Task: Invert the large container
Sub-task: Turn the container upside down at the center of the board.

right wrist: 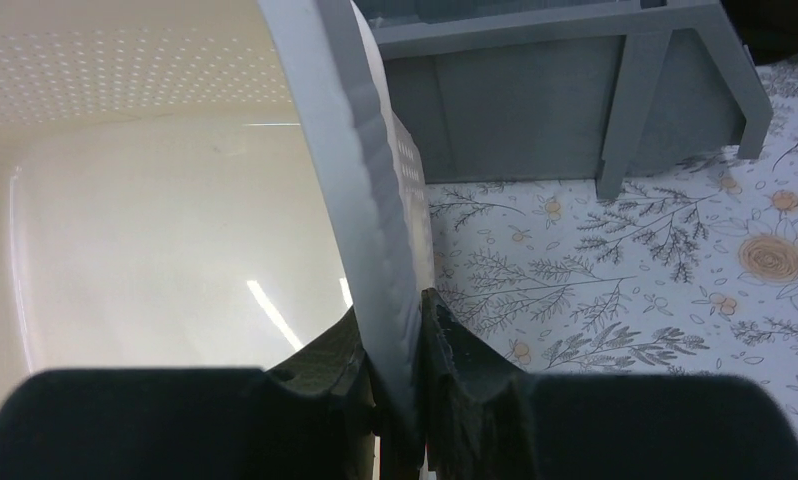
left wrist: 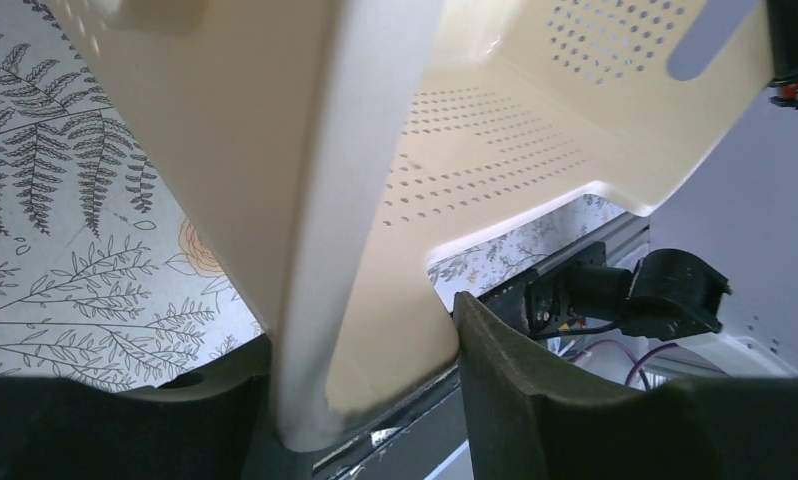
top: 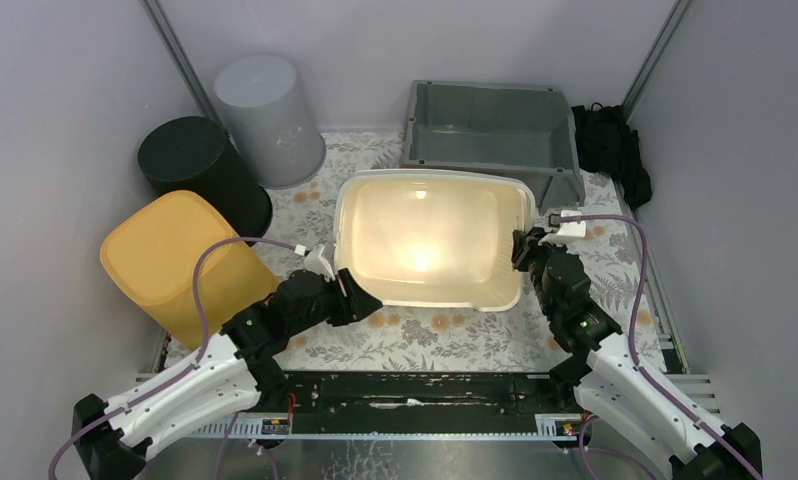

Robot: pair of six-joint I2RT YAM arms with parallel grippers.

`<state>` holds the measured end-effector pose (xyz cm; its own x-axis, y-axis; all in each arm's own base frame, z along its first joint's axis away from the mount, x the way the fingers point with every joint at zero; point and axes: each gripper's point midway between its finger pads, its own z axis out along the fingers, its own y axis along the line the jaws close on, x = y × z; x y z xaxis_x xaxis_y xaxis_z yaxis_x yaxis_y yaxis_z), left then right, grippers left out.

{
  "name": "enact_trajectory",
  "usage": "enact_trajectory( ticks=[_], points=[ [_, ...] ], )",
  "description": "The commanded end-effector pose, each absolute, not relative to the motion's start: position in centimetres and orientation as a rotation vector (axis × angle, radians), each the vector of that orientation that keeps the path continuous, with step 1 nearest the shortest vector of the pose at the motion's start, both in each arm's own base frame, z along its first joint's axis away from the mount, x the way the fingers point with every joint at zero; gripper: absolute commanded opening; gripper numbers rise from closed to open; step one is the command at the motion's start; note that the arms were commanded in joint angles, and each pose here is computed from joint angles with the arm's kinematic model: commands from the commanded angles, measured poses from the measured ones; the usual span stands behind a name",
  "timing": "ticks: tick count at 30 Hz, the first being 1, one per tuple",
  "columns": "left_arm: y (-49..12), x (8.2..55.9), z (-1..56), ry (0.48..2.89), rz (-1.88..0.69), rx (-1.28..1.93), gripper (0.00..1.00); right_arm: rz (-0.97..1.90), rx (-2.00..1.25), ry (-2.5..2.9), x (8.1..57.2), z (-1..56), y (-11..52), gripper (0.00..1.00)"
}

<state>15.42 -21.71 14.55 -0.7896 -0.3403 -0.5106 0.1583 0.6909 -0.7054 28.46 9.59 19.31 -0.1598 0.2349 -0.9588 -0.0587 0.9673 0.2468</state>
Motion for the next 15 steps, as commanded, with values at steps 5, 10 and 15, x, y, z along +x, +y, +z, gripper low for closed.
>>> enact_trajectory(
  ticks=[5, 10, 15],
  points=[
    [-21.5, 16.0, 10.8, 2.287, -0.954, -0.146, 0.53, 0.352, 0.115, 1.644, 28.0, 21.9, 10.7, 0.04],
    [-21.1, 15.6, 8.8, 2.322, -0.929, -0.16, 0.53, 0.373, 0.105, 1.698, 27.2, 21.0, 10.9, 0.25],
    [-21.0, 15.4, 7.4, 2.351, -0.912, -0.159, 0.53, 0.407, 0.105, 1.74, 26.5, 20.3, 11.2, 0.42]
  ],
)
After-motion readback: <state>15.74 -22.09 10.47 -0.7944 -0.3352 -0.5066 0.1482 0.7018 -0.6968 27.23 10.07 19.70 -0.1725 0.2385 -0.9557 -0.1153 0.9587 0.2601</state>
